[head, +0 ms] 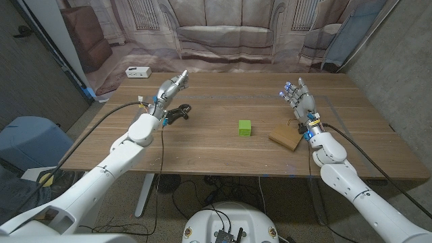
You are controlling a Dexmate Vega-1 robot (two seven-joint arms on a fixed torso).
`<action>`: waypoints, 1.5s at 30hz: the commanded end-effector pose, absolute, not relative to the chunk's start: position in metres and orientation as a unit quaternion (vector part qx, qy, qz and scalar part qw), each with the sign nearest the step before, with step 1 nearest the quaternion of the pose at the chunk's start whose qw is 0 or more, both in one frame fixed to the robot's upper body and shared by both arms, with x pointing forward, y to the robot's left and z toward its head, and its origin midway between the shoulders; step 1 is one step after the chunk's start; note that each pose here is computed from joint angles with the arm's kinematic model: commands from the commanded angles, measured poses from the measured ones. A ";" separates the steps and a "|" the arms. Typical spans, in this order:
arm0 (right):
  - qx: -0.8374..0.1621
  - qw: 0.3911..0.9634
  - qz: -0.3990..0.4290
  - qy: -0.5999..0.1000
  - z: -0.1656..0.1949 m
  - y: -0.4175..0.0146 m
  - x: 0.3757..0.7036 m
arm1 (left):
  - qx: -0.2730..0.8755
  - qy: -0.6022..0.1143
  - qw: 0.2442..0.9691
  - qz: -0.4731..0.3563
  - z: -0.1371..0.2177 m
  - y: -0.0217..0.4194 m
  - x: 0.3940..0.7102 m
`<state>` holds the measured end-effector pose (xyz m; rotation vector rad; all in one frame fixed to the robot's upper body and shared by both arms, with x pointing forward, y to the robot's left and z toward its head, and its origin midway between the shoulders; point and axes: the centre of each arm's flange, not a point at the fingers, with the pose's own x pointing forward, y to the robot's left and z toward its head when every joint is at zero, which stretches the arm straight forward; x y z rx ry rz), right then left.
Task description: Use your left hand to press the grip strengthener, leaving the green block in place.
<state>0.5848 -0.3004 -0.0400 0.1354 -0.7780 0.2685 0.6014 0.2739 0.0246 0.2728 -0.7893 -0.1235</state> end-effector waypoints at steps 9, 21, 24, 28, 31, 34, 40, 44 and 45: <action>-0.040 0.920 0.132 -0.366 -0.025 -0.306 0.581 | 0.095 -0.364 0.921 -0.098 0.019 0.255 0.604; -0.068 0.918 0.130 -0.367 -0.025 -0.302 0.585 | 0.083 -0.363 0.922 -0.103 0.016 0.251 0.607; -0.074 0.920 0.129 -0.363 -0.024 -0.300 0.587 | 0.090 -0.360 0.922 -0.106 0.015 0.250 0.606; -0.072 0.922 0.127 -0.360 -0.025 -0.297 0.589 | 0.093 -0.357 0.923 -0.110 0.013 0.251 0.607; -0.077 0.922 0.126 -0.358 -0.025 -0.295 0.589 | 0.098 -0.356 0.923 -0.111 0.012 0.252 0.608; -0.079 0.922 0.130 -0.355 -0.025 -0.293 0.590 | 0.098 -0.356 0.923 -0.110 0.012 0.254 0.608; -0.067 0.925 0.132 -0.351 -0.031 -0.292 0.590 | 0.096 -0.358 0.922 -0.115 0.012 0.252 0.610; -0.061 0.925 0.127 -0.352 -0.033 -0.292 0.589 | 0.096 -0.357 0.921 -0.119 0.011 0.249 0.611; -0.060 0.925 0.125 -0.353 -0.033 -0.292 0.589 | 0.096 -0.358 0.921 -0.119 0.011 0.249 0.612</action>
